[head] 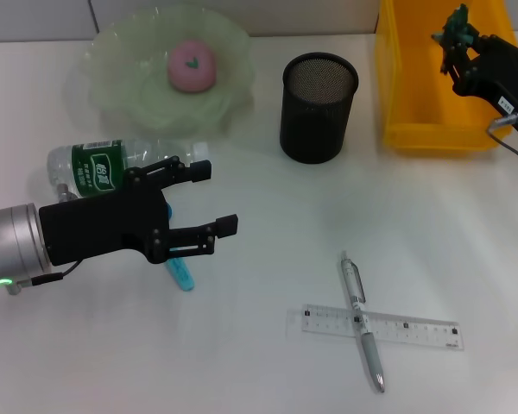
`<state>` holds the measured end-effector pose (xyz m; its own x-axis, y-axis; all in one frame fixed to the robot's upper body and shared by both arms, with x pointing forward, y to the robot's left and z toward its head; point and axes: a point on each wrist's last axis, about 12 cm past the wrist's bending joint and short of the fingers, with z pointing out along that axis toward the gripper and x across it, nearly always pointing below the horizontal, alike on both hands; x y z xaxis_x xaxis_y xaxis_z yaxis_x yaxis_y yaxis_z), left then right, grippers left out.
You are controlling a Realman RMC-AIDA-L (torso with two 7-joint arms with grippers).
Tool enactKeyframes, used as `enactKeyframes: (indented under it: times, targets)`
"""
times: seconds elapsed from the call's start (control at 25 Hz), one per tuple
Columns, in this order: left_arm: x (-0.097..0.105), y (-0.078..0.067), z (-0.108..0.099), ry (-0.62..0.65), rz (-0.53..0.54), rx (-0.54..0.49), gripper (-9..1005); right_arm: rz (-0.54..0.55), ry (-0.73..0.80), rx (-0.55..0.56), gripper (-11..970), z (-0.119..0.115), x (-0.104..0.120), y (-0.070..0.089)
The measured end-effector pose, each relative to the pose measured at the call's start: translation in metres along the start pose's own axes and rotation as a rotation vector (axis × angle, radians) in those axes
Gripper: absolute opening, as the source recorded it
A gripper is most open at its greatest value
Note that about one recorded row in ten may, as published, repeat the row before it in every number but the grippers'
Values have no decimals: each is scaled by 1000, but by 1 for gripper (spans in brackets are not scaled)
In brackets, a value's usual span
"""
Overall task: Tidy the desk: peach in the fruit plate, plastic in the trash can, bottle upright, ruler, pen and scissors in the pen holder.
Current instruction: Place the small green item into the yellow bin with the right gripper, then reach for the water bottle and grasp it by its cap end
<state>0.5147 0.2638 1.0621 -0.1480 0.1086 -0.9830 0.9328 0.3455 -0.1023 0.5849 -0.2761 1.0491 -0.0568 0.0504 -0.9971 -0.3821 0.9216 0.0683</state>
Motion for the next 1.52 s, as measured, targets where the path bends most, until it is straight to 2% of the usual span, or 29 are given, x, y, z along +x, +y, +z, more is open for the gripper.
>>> enactKeyframes:
  times: [0.12, 0.32, 0.56, 0.96, 1.52]
  targets:
    - [0, 0, 0, 1, 1, 1, 860, 13, -5, 8, 174, 0, 0, 1]
    - [-2, 1, -1, 3, 6, 2, 860, 10, -6, 5, 406, 2, 0, 2]
    - [-2, 1, -1, 4, 6, 2, 859, 10, -7, 3, 629, 2, -1, 2]
    - [-1, 1, -2, 5, 5, 0, 859, 13, -8, 3, 678, 2, -1, 2]
    - [0, 0, -3, 6, 8, -3, 860, 20, -6, 4, 676, 1, 0, 2]
